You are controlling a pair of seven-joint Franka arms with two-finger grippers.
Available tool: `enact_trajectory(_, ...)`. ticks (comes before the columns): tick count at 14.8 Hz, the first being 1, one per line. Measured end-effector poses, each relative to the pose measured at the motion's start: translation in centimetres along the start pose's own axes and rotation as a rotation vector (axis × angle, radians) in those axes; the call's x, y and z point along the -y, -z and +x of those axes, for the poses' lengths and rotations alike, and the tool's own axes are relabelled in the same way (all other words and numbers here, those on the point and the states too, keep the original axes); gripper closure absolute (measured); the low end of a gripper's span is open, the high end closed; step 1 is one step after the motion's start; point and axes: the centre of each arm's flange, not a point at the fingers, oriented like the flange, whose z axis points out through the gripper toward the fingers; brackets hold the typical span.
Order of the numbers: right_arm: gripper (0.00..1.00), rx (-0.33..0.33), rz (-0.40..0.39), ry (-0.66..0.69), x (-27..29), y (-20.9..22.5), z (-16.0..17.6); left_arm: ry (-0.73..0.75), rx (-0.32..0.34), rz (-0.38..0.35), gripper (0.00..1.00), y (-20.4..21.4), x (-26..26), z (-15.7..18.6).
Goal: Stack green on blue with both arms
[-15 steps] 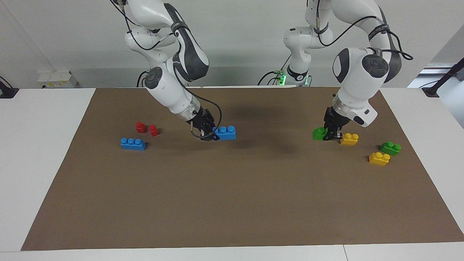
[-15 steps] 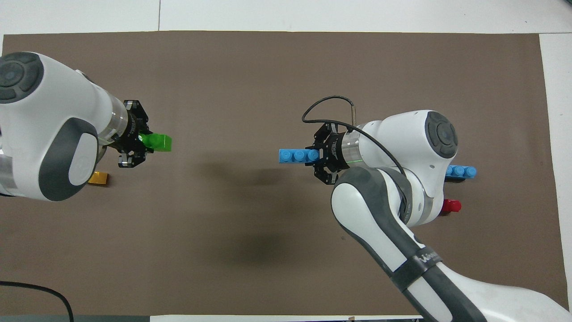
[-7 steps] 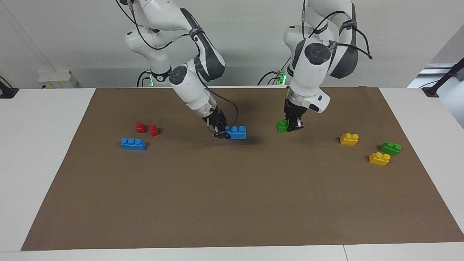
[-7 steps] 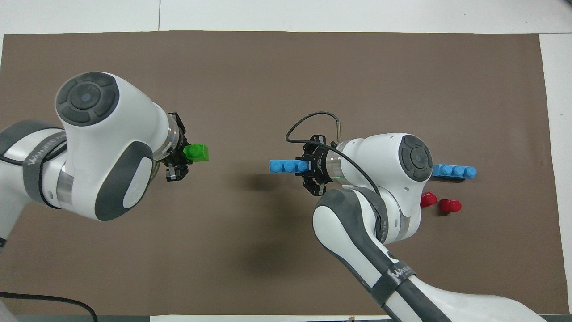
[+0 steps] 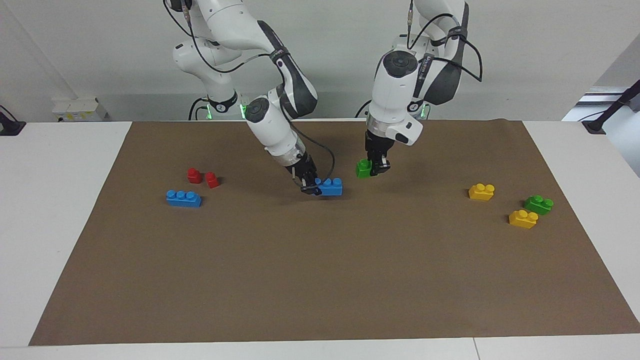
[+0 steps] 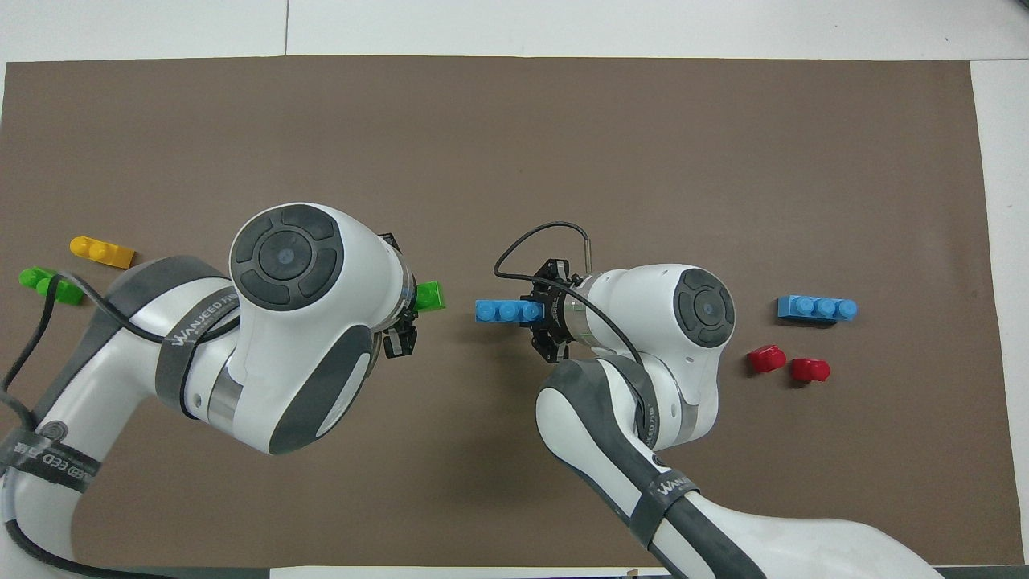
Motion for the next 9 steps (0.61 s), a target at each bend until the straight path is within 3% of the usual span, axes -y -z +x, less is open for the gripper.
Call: enact_trajectory(9,0.66,0.009,0.022,-0.034,-0.8,-2.9,-0.2,0.02,0.031,-0.088,0.66,-3.8,3.6,-2.4)
